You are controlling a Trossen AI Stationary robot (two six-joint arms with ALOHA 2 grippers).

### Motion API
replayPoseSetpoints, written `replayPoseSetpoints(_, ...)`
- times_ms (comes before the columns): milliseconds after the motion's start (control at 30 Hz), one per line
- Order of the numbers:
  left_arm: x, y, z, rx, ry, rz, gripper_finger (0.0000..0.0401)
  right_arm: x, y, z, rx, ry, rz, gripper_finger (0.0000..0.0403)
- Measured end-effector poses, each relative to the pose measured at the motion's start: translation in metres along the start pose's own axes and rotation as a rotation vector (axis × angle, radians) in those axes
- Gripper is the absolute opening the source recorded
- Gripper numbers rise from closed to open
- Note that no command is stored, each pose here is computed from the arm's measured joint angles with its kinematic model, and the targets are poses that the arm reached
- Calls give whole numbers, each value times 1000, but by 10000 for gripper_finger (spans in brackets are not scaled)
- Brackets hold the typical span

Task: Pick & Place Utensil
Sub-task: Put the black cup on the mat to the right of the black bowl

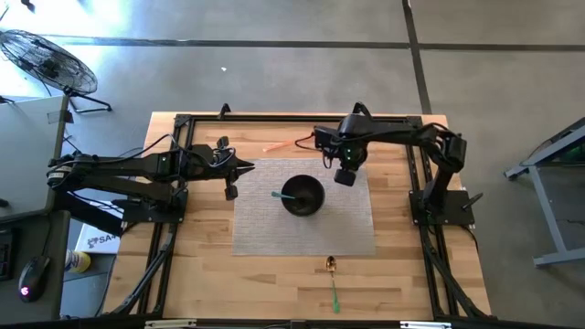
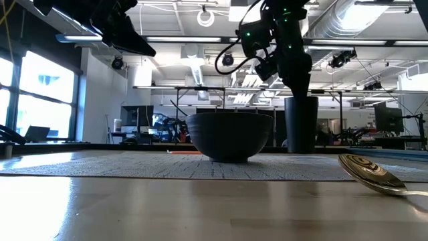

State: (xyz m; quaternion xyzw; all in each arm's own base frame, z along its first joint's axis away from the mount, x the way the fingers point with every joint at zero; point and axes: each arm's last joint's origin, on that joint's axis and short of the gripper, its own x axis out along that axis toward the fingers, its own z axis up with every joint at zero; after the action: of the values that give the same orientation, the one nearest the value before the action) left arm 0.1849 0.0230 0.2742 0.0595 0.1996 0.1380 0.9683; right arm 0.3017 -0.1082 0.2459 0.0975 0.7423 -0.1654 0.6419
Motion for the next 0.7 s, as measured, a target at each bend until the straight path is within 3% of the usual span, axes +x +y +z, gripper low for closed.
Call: replayPoseSetpoints(700,0,0,0,0,0,0,35,0,2,1,19,-8,18,25)
